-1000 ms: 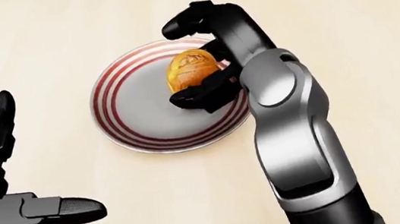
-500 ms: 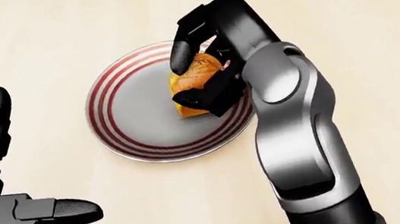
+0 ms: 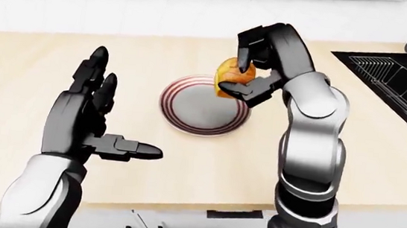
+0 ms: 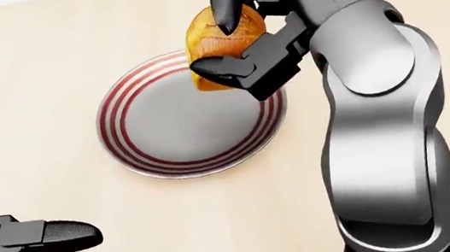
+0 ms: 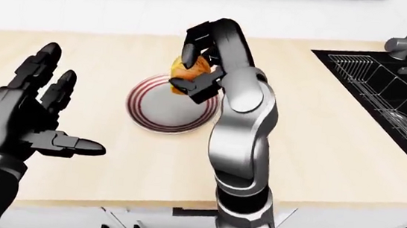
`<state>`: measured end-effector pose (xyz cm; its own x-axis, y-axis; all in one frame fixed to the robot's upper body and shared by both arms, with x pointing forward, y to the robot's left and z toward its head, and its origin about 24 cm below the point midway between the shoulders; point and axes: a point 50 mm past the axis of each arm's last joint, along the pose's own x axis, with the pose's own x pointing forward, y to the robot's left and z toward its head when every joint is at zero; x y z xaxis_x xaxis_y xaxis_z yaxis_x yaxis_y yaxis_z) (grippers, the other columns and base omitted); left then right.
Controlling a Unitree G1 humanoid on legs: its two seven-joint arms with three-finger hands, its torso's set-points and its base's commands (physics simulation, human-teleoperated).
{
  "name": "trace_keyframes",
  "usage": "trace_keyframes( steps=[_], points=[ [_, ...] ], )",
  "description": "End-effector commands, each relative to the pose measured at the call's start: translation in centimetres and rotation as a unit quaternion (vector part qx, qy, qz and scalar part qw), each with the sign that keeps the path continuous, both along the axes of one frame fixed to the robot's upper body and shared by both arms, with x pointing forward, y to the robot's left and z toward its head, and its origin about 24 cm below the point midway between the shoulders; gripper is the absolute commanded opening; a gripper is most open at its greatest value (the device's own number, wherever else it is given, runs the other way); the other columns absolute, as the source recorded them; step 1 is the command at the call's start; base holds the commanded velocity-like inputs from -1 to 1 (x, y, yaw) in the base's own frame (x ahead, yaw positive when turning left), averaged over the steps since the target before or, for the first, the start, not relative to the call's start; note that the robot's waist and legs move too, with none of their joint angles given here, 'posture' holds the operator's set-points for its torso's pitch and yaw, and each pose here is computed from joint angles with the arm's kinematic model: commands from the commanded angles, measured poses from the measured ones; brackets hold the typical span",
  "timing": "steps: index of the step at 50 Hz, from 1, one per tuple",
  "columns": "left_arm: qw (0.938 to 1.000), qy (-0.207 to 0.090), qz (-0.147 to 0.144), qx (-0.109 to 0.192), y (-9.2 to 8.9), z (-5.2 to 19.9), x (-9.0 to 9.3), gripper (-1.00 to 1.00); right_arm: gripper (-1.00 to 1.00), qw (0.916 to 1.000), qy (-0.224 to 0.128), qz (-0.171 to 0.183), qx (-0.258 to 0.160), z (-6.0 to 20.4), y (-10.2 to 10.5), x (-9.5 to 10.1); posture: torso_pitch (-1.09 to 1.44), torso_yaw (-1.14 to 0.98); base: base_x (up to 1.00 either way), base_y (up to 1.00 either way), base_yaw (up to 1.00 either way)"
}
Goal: Place all breads on the cutting board.
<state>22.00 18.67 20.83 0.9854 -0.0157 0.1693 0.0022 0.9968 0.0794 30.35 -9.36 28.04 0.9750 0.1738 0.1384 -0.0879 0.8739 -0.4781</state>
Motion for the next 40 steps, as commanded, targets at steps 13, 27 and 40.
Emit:
trace_keyframes(
  steps=[13,27,40],
  points=[
    [0.9991,-0.041,-0.006,0.01,-0.42,1.38,-0.52,1.0,-1.0,0.9989,-0.046,0.002,0.01,1.66,-0.17,-0.8,0.0,0.0,-0.59,-0.01,0.0],
    [0.9991,-0.04,-0.007,0.011,-0.45,1.12,-0.62,1.0,-1.0,0.9989,-0.042,0.008,0.02,1.21,-0.13,-0.74,0.0,0.0,0.0,-0.57,0.0],
    [0.9991,-0.041,-0.008,0.013,-0.53,1.19,-0.74,1.0,-1.0,0.9989,-0.041,0.011,0.021,0.93,-0.32,-0.65,0.0,0.0,0.0,-0.6,0.0]
  ],
)
